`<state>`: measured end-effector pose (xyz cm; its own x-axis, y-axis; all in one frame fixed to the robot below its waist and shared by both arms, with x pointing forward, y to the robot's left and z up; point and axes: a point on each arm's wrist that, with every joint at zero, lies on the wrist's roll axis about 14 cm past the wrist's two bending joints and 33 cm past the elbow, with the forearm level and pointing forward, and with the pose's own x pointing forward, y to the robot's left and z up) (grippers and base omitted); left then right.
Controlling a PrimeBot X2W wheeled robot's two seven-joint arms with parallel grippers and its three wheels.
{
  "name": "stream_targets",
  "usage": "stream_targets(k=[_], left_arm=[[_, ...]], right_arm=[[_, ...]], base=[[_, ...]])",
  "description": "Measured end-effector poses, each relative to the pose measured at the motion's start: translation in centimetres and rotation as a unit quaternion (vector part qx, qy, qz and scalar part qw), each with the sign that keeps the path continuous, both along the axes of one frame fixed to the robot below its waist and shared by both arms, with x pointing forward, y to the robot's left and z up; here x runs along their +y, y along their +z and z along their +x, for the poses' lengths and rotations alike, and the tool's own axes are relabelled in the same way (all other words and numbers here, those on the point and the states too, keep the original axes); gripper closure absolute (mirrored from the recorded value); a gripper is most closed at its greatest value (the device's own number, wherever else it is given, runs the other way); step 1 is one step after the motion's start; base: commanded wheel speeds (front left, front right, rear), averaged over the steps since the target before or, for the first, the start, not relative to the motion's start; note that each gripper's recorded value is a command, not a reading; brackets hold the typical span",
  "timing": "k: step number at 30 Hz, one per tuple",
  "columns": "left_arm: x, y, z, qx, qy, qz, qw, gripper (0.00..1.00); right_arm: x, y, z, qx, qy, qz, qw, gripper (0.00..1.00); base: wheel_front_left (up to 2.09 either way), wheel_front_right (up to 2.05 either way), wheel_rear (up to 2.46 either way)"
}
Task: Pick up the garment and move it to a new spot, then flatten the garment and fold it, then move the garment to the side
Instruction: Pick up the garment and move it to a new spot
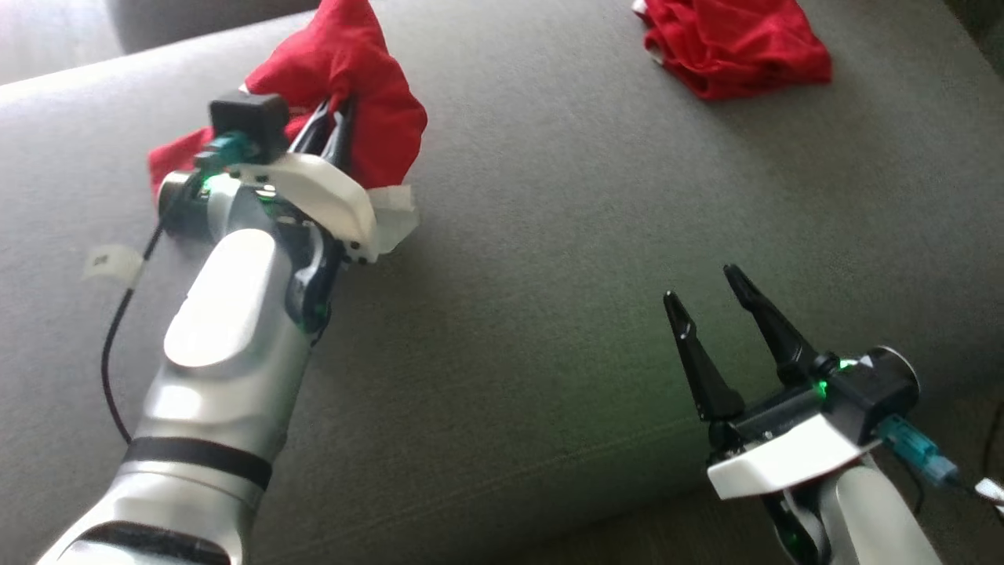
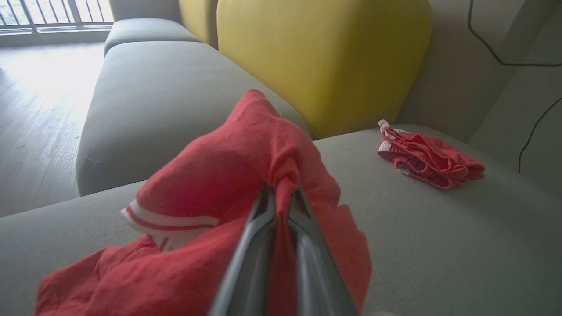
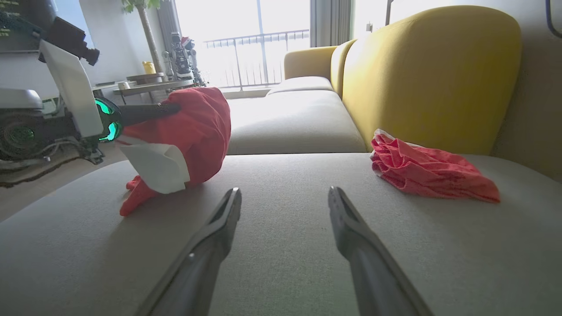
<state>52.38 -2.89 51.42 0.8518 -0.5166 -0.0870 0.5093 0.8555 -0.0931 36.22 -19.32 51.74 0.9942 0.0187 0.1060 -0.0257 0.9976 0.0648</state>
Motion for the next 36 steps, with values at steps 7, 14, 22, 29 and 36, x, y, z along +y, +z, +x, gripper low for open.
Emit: stream_targets(k=[7, 14, 22, 29, 36], left_arm=[[-2.2, -5.7, -0.8, 0.045, -0.029, 0.020, 0.998, 1.00], [-2.4, -8.8, -1.4, 0.074, -0.031, 0.029, 0.996, 1.00], [-1.1, -7.5, -1.5, 0.051, -0.011, 0.024, 0.998, 0.00], [0.6, -0.4, -2.2, -0.038, 0.037, -0.042, 0.998, 0.00], [8.1, 0.0, -6.5, -0.059, 0.135, -0.057, 0.987, 0.00]], right_arm=[[-1.6, -0.7, 0.6, 0.013, -0.025, 0.000, 1.000, 0.00], [-2.1, -1.5, 0.6, 0.026, -0.032, -0.001, 0.999, 0.00], [-0.9, -0.7, 1.6, 0.010, -0.012, 0.001, 1.000, 0.00], [0.8, 0.9, 1.7, -0.017, 0.016, 0.004, 1.000, 0.00], [1.7, 1.8, 0.8, -0.031, 0.028, 0.002, 0.999, 0.00]], base=[[0.00, 0.00, 0.00], [0.00, 0.00, 0.00], [0.00, 0.00, 0.00], [0.00, 0.00, 0.00], [0.00, 0.00, 0.00]])
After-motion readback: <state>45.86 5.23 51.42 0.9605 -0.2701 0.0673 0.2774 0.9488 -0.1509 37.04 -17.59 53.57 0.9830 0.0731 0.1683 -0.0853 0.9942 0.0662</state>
